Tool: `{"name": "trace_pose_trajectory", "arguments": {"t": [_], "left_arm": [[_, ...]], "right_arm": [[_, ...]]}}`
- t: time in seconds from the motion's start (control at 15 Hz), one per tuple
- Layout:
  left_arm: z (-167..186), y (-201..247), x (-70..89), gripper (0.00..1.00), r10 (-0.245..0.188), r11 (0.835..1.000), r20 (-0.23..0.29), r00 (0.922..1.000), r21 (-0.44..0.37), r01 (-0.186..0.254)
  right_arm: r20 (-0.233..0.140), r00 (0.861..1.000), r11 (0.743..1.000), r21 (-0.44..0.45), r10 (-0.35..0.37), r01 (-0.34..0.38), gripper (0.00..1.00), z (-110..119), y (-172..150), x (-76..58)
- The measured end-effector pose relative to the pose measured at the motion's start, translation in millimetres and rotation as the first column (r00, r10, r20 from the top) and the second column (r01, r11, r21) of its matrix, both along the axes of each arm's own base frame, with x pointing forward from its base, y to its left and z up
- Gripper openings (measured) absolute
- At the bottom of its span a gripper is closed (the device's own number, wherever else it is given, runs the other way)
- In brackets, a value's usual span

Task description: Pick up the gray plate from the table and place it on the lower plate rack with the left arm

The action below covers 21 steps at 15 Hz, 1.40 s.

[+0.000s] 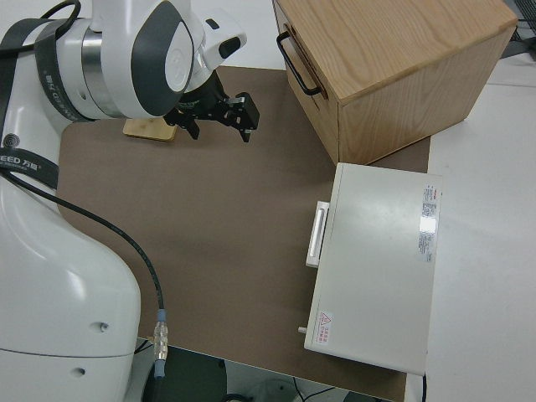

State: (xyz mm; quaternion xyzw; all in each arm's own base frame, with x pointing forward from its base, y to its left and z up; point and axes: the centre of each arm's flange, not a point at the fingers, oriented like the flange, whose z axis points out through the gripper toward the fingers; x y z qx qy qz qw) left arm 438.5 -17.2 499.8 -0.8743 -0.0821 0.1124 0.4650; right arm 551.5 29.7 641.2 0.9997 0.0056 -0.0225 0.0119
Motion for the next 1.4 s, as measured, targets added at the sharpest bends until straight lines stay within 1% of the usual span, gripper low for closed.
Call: {"name": "trace_pose_trajectory", "arguments": {"t": [0.47, 0.73, 0.87, 1.0, 1.4], "left_arm": [[-32, 5, 5.5, 0.01, 0.016, 0.996, 0.0, 0.9999, 0.084, -0.016], [-45, 6, 6.0, 0.01, 0.024, 0.995, 0.025, 0.9994, 0.101, -0.026], [-55, 7, 5.6, 0.01, 0.02, 0.993, 0.029, 0.9994, 0.117, -0.023], [-64, 7, 6.8, 0.01, 0.017, 0.992, 0.036, 0.9992, 0.124, -0.022], [-85, 7, 12.8, 0.01, 0.032, 0.99, 0.062, 0.9975, 0.135, -0.04]], "right_arm": [[0.0, 1.0, 1.0, 0.0, 0.0, 0.0, 0.99, 0, 0, 0.0], [0.0, 1.0, 1.0, 0.0, 0.0, 0.0, 0.99, 0, 0, 0.0], [0.0, 1.0, 1.0, 0.0, 0.0, 0.0, 0.99, 0, 0, 0.0], [0.0, 1.0, 1.0, 0.0, 0.0, 0.0, 0.99, 0, 0, 0.0], [0.0, 1.0, 1.0, 0.0, 0.0, 0.0, 0.99, 0, 0, 0.0]]}}
